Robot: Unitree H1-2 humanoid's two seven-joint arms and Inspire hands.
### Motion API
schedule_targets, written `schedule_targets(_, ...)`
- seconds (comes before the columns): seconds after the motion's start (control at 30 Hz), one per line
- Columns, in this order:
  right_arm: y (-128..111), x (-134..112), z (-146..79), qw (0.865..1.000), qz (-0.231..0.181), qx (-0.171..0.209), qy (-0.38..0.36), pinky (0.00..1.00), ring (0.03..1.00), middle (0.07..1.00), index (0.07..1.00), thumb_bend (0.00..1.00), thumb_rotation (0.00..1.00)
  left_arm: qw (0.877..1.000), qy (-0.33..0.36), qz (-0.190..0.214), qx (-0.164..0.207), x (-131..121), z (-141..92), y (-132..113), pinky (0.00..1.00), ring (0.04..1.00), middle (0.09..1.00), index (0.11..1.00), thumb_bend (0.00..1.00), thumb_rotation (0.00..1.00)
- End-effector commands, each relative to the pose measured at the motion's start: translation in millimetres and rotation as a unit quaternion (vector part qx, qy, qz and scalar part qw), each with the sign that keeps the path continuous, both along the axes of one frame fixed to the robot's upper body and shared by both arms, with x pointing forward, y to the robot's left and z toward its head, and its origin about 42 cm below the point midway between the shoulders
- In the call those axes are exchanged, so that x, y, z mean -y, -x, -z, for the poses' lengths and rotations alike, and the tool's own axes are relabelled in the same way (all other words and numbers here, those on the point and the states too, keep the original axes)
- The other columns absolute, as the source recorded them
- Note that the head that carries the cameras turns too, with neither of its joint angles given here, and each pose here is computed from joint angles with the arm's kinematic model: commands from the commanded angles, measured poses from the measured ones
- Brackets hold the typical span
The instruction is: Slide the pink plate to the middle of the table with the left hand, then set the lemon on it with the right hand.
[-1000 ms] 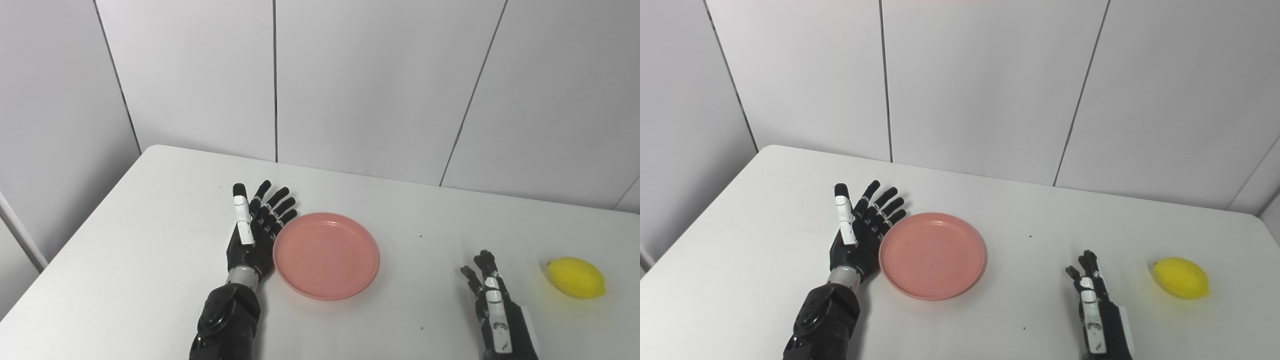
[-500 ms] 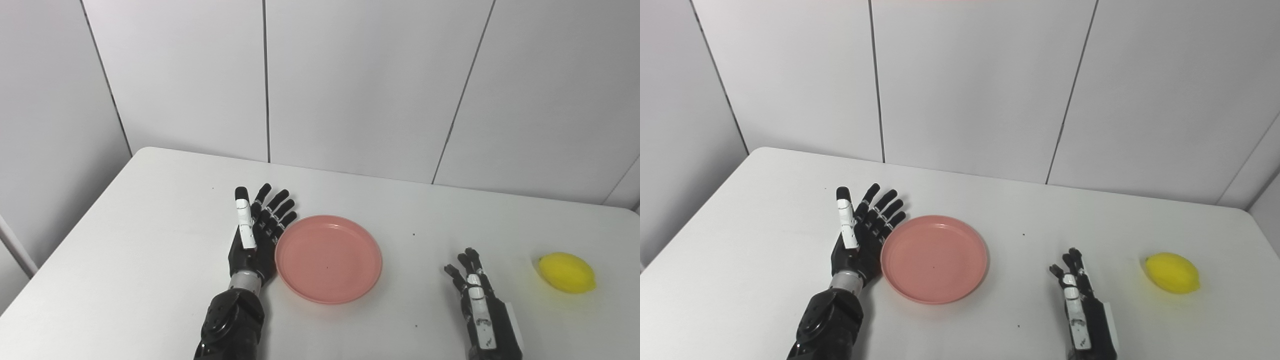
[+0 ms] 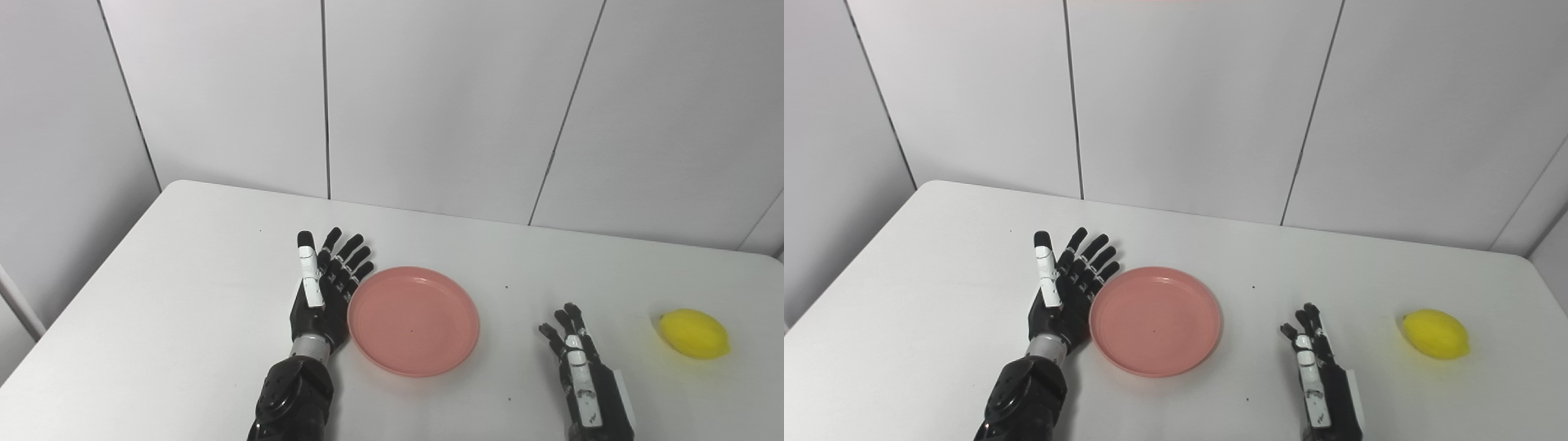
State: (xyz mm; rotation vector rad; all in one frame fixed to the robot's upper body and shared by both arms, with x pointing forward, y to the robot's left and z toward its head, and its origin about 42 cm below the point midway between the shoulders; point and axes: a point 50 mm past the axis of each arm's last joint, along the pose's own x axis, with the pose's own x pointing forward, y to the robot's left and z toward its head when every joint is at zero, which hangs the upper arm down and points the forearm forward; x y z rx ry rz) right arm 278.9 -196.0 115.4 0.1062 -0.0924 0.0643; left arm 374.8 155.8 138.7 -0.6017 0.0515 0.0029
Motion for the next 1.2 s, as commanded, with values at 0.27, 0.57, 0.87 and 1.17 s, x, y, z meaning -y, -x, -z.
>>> schedule_targets(0.27,6,-16,8,1.0,-0.002,-0.031,-0.001,0.96,0.872,0.947,0.96,0.7,0.86,0.999,-0.001,0.01,-0.046,8,12,8,0.87,0.87,0.868,0.935,0.8,0.98)
schedule_targets(0.57,4,-24,6,0.999,0.003,-0.032,0.009,0.93,0.848,0.942,0.953,0.69,0.86,0.999,0.001,0.012,-0.042,8,10,8,0.89,0.891,0.881,0.936,0.8,0.95)
schedule_targets(0.87,4,-29,3,0.999,0.003,-0.033,0.009,0.92,0.846,0.943,0.952,0.71,0.85,0.999,0.028,0.016,-0.044,10,9,13,0.89,0.885,0.882,0.95,0.79,0.94)
schedule_targets(1.17,1,-33,4,0.999,0.005,-0.028,0.015,0.91,0.833,0.936,0.95,0.69,0.86,0.998,0.043,0.024,-0.042,10,10,12,0.91,0.897,0.899,0.972,0.78,0.93)
